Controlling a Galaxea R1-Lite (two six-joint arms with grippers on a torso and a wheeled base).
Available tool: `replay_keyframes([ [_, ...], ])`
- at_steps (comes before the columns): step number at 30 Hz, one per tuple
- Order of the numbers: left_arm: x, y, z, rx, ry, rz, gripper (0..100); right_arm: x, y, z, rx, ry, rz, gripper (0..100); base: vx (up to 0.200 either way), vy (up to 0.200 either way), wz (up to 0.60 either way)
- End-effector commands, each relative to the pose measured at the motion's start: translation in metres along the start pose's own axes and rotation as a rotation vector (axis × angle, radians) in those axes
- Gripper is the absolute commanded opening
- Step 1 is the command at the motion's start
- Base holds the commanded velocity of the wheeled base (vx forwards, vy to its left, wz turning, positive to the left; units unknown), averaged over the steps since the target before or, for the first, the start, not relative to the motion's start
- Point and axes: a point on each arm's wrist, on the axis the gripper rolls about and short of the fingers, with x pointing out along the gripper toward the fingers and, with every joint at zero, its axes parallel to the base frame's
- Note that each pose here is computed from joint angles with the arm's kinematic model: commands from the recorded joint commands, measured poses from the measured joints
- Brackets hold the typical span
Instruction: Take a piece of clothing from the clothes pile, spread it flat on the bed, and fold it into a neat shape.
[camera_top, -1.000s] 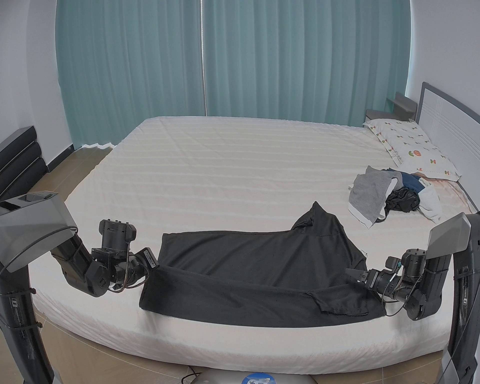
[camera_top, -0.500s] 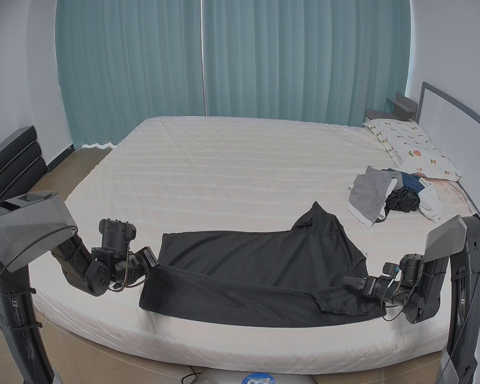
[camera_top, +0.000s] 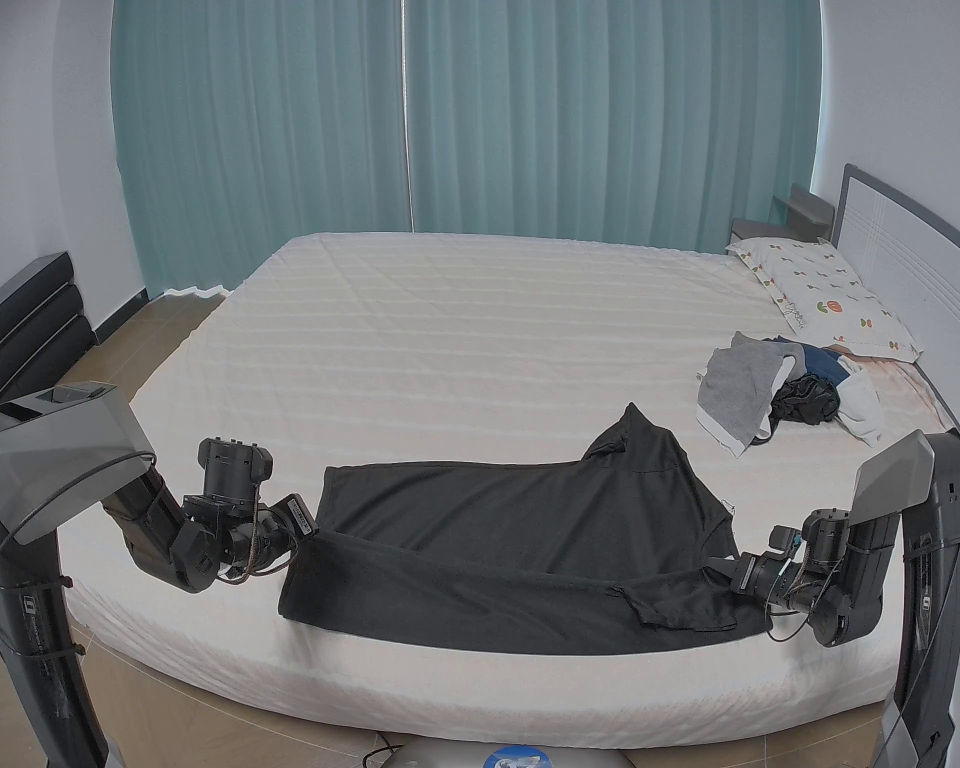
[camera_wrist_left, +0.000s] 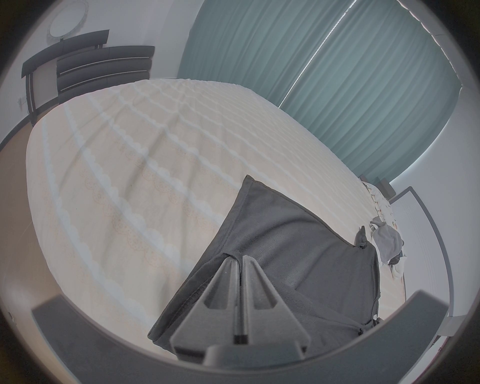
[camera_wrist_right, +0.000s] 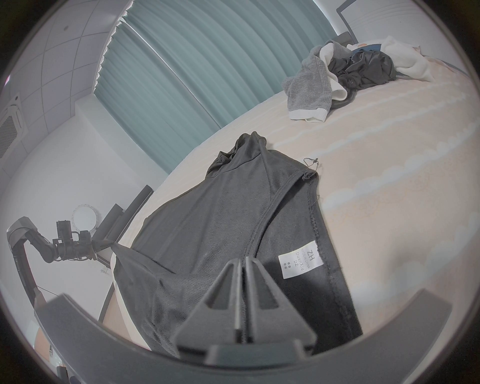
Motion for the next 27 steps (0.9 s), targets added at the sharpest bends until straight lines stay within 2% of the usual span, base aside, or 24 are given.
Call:
replay_keyframes([
  [1, 0.0, 0.0, 0.0, -0.001, -0.001, 0.0, 0, -0.001, -0.001, 0.002, -0.001, -0.009, 0.0, 0, 0.0, 0.0, 0.0],
  [16, -0.005, 0.0, 0.003, 0.002, -0.009, -0.002, 0, -0.022, 0.011, 0.012, 0.015, -0.023, 0.013, 0, 0.0, 0.0, 0.0],
  [23, -0.024, -0.004, 0.009, 0.012, -0.032, -0.02, 0, -0.05, 0.017, 0.021, 0.029, -0.03, 0.035, 0, 0.0, 0.0, 0.0],
  [27, -0.036, -0.003, 0.009, 0.047, -0.007, -0.002, 0, -0.063, 0.02, 0.024, 0.035, -0.034, 0.057, 0, 0.0, 0.0, 0.0],
])
